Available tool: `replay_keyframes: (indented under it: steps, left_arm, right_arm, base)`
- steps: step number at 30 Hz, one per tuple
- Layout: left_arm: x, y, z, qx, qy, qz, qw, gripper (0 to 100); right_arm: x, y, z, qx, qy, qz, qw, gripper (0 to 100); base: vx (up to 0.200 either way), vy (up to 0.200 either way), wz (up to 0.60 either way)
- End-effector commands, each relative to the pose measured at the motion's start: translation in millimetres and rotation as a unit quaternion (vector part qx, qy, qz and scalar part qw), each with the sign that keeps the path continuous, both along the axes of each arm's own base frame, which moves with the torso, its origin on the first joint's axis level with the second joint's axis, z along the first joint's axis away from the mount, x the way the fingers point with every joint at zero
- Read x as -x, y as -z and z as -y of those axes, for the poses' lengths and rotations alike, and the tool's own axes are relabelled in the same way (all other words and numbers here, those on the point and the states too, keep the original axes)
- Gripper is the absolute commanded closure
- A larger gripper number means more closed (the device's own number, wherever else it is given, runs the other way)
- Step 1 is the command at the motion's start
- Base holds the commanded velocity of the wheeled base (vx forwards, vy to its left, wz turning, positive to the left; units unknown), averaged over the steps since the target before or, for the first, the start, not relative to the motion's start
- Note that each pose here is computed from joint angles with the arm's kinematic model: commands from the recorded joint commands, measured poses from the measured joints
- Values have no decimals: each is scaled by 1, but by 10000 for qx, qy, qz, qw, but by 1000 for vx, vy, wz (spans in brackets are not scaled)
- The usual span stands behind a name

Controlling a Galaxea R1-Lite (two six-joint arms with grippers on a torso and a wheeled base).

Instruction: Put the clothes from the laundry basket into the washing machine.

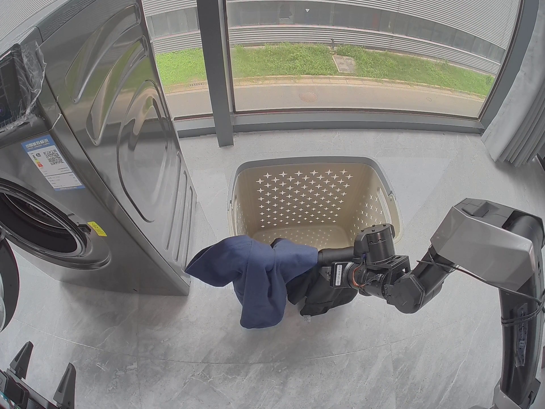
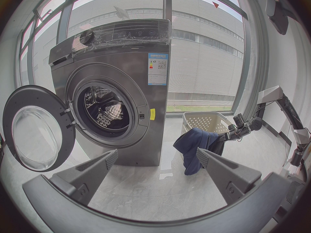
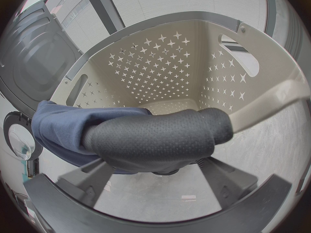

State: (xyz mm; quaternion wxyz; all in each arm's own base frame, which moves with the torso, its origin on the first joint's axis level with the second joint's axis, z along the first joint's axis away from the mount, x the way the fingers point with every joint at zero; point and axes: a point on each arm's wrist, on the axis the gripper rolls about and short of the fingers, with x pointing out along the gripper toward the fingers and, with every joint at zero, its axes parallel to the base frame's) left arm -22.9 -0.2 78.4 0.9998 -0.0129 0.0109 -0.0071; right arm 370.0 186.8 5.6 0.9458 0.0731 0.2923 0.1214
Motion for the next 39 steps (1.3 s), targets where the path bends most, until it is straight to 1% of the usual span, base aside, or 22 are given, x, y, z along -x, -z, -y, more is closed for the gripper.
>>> replay_keyframes:
  steps: [1, 6, 9, 13, 14, 17, 20, 21, 22, 27, 29, 30, 34, 36, 38, 39]
  left_arm:
    - [0, 3, 0, 9, -4, 1, 10000, 0]
    - [0, 3, 0, 9, -4, 1, 10000, 0]
    - [0, 3, 0, 9, -4, 1, 10000, 0]
    - [0, 2, 0, 9, -4, -7, 10000, 0]
    - [0, 3, 0, 9, -4, 1, 10000, 0]
    - [0, 3, 0, 2, -3, 1, 10000, 0]
    - [0, 3, 0, 2, -3, 1, 10000, 0]
    - [0, 3, 0, 2, -3, 1, 10000, 0]
    - [0, 3, 0, 2, -3, 1, 10000, 0]
    - [0, 3, 0, 2, -3, 1, 10000, 0]
    - [0, 3, 0, 2, -3, 1, 10000, 0]
    - [0, 3, 0, 2, -3, 1, 10000, 0]
    - [0, 2, 0, 2, -3, -7, 10000, 0]
    - [0, 3, 0, 2, -3, 1, 10000, 0]
    - [0, 3, 0, 9, -4, 1, 10000, 0]
    - [0, 2, 0, 2, -3, -7, 10000, 0]
  right_arm:
    - [0, -3, 0, -20, -4, 52, 10000, 100]
    - [6, -3, -1, -14, -16, 7, 10000, 100]
    - [13, -12, 1, -39, -39, 54, 10000, 100]
    - [26, -27, 6, -95, -70, 187, 9998, 100]
    - [36, -39, 9, -139, -104, 284, 9994, 100]
    - [56, -59, 16, -209, -149, 404, 9989, 100]
    - [73, -76, 19, -294, -240, 516, 9979, 100]
    - [75, -78, 19, -298, -248, 523, 9979, 100]
    - [83, -85, 20, -331, -287, 583, 9973, 100]
    - [99, -106, 18, -480, -429, 816, 9946, 100]
    - [99, -106, 18, -480, -429, 816, 9946, 100]
    - [108, -121, 18, -599, -512, 1003, 9918, 100]
    - [125, -142, 23, -774, -583, 1271, 9871, 100]
    - [136, -154, 28, -849, -545, 1464, 9841, 100]
    - [142, -161, 31, -897, -523, 1567, 9822, 100]
    - [150, -171, 36, -987, -521, 1715, 9788, 100]
  base:
    - [0, 0, 0]
    - [0, 0, 0]
    - [0, 0, 0]
    - [0, 0, 0]
    - [0, 0, 0]
    - [0, 0, 0]
    - [0, 0, 0]
    - [0, 0, 0]
    - [0, 0, 0]
    - [0, 0, 0]
    - [0, 0, 0]
    - [0, 0, 0]
    - [0, 0, 0]
    - [0, 0, 0]
    - [0, 0, 0]
    - [0, 0, 0]
